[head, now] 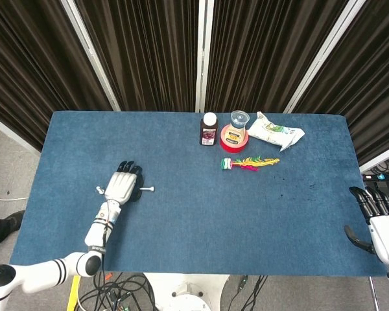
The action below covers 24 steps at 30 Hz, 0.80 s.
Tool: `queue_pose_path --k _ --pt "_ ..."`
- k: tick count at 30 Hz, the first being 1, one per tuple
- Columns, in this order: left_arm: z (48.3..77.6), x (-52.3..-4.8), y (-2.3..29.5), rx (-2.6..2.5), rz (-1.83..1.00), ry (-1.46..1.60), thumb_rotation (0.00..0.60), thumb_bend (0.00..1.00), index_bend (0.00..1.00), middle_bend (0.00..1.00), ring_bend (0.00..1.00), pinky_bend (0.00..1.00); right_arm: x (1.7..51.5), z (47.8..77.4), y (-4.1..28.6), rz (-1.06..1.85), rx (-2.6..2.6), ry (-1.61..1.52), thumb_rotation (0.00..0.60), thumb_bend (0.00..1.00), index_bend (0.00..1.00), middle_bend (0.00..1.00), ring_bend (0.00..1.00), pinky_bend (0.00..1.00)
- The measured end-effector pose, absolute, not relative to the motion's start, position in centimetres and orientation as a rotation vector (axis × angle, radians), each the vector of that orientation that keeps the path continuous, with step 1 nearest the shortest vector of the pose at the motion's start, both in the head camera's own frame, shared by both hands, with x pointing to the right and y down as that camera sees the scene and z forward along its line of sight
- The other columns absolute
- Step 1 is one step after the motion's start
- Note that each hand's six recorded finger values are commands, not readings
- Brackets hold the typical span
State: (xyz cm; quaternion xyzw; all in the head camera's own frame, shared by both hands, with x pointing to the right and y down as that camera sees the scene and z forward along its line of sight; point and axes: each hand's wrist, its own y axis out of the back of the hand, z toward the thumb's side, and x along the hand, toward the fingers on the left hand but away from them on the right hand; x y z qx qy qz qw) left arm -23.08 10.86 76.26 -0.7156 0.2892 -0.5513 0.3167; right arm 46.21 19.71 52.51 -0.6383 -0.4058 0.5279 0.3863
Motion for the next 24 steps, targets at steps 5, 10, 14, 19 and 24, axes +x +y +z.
queue_pose_path --k 5,10,14,19,24 --pt "75.5 -23.1 10.5 -1.880 -1.436 0.750 0.600 0.44 0.54 0.20 0.03 0.00 46.3 52.4 19.8 1.344 -1.622 -1.034 0.600 0.26 0.03 0.11 0.00 0.00" --pt "74.3 -23.6 10.0 -1.841 -1.425 0.688 0.600 0.43 0.54 0.20 0.03 0.00 46.4 52.4 19.9 1.341 -1.624 -1.038 0.600 0.26 0.03 0.11 0.00 0.00" --pt "73.3 -24.1 9.6 -1.793 -1.430 0.605 0.600 0.43 0.54 0.20 0.03 0.00 46.5 52.5 20.0 1.341 -1.628 -1.042 0.600 0.26 0.03 0.11 0.00 0.00" --pt "72.4 -24.2 9.3 -1.729 -1.431 0.518 0.600 0.43 0.54 0.20 0.03 0.00 46.6 52.5 20.0 1.339 -1.628 -1.045 0.600 0.26 0.03 0.11 0.00 0.00" --pt "71.9 -23.9 9.3 -1.623 -1.417 0.412 0.600 0.43 0.54 0.20 0.03 0.00 46.7 52.5 20.1 1.341 -1.628 -1.045 0.600 0.26 0.03 0.11 0.00 0.00"
